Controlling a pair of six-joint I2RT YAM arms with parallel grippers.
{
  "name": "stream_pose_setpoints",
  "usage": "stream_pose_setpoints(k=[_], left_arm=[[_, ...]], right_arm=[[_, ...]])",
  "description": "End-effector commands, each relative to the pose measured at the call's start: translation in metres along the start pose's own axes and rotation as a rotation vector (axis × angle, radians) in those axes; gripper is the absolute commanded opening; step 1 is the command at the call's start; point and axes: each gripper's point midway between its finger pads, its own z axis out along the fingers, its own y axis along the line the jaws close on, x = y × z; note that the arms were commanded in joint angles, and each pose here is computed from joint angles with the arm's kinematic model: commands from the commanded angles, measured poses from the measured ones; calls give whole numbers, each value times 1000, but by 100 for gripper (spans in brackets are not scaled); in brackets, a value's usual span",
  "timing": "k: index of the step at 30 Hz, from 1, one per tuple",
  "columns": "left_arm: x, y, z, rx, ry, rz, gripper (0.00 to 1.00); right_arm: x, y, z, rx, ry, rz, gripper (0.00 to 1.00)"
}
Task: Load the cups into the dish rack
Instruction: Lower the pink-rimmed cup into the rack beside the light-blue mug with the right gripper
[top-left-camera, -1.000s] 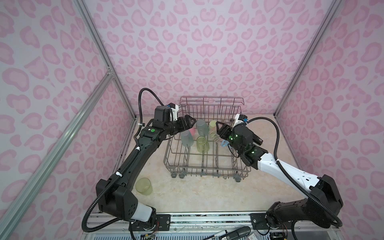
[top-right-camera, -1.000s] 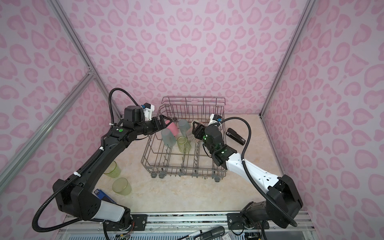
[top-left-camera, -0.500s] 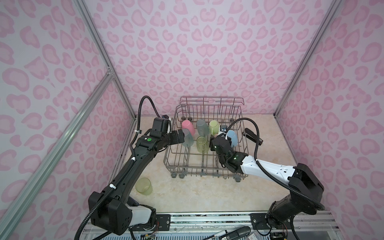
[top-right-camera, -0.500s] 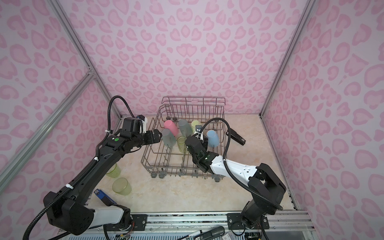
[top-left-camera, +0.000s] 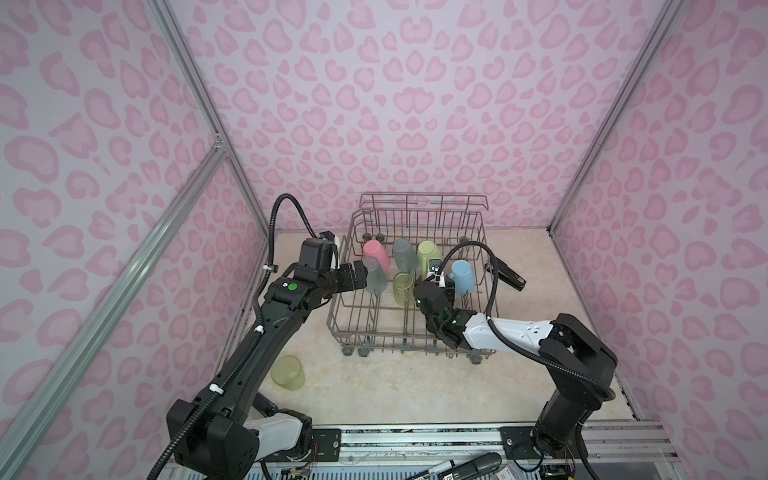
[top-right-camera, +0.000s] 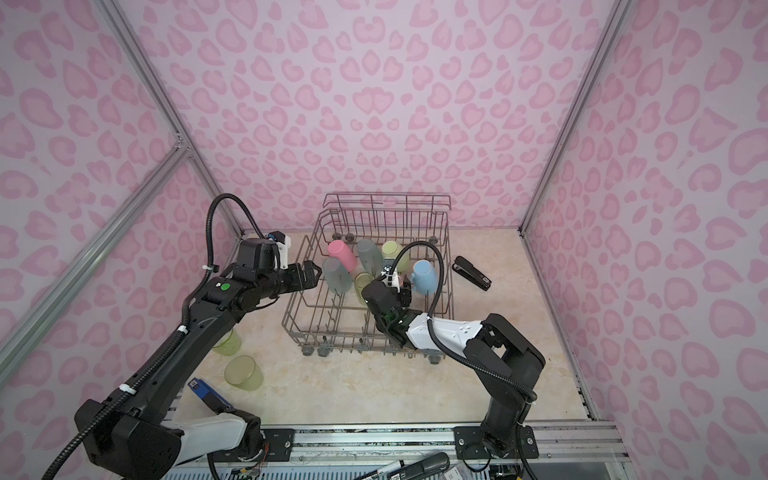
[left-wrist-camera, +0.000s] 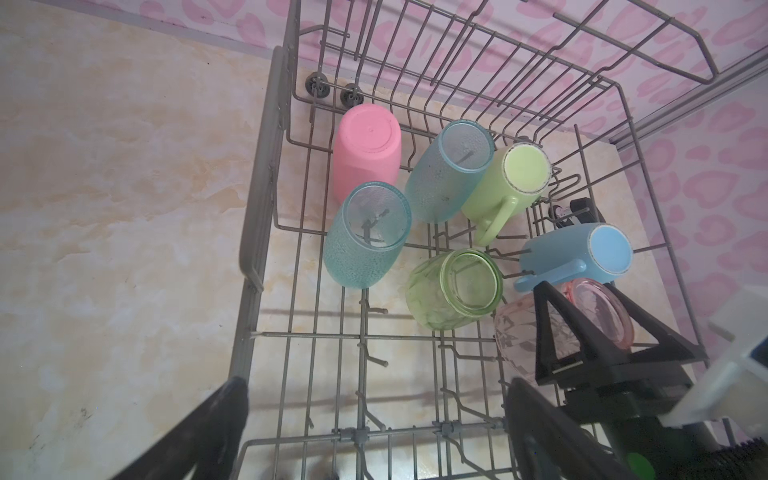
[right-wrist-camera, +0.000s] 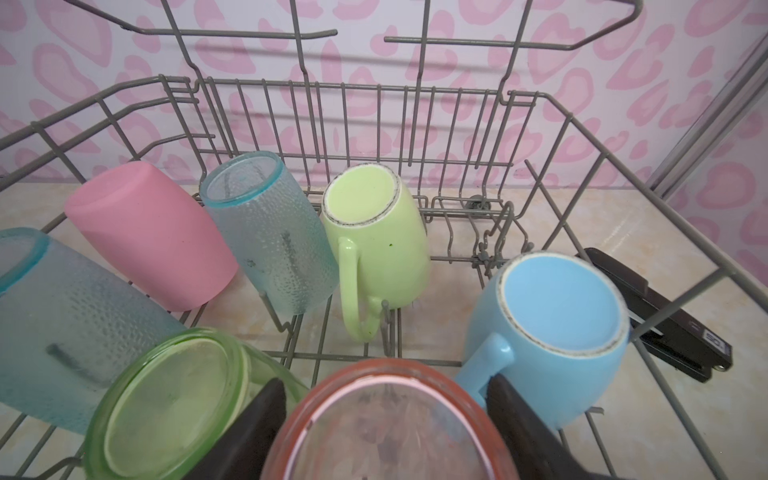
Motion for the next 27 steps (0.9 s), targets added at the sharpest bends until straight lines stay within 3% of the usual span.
stream_pose_setpoints(k=[1,17,27], left_arm=[[-4,0,-1,-1,-18,5,98],[-7,0,-4,2,-39,-21,98],[-7,1,-4,-3,-38,-25,97]], right_arm=[[11,0,4,10,8,5,62],[35,-9,-8,25,48,-32,67],[32,1,-13,-38,102,-22,89]])
